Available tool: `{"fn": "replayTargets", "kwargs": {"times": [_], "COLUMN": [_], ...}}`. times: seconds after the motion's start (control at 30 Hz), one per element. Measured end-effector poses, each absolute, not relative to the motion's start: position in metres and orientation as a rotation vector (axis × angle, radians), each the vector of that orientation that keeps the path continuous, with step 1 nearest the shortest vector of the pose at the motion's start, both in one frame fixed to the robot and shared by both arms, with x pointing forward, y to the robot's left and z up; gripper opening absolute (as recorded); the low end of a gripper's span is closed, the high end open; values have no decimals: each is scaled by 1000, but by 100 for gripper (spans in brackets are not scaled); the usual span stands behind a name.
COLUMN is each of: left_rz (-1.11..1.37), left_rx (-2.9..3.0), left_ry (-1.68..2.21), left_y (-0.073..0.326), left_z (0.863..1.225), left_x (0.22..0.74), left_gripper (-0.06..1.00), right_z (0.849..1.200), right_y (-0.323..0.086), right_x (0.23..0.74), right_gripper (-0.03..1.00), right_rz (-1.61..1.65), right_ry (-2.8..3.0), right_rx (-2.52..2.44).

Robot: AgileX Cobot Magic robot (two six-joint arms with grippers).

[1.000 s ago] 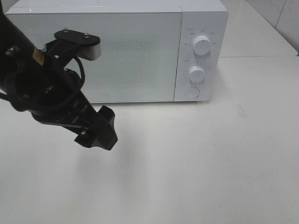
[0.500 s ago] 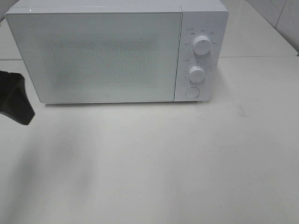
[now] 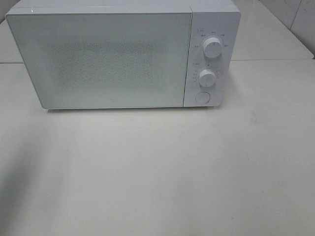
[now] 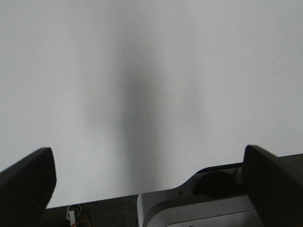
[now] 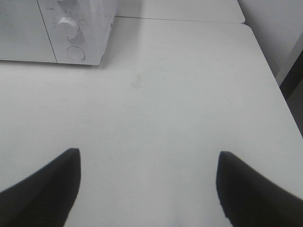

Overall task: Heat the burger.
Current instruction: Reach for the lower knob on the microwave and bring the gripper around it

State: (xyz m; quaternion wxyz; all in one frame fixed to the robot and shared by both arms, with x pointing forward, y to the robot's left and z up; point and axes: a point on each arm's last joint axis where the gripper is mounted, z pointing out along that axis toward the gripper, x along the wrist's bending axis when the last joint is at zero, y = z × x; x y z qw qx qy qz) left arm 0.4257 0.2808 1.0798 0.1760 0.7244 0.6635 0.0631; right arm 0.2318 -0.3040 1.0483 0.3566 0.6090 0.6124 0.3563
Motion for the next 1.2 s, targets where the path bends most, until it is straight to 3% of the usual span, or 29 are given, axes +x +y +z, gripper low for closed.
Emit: {"fn": "replayTargets", "kwargs": {"times": [0.4, 0.7, 1.2], "left_rz": [157, 296, 593], "left_rx": [2053, 1991, 1804], "left_ry": [1901, 1827, 1614], "left_y": [284, 286, 287], "left_z": [1044, 1035, 1053], "left_x": [364, 326, 278], "left_gripper": [99, 99, 99], "right_z": [1048, 1048, 1048], "right_y": [-304, -304, -304], "right_x": [232, 232, 232], "right_gripper": [76, 76, 76], "right_rz": [920, 920, 920], "right_ry": [1581, 1581, 1581], "right_rx": [1572, 1572, 1572]}}
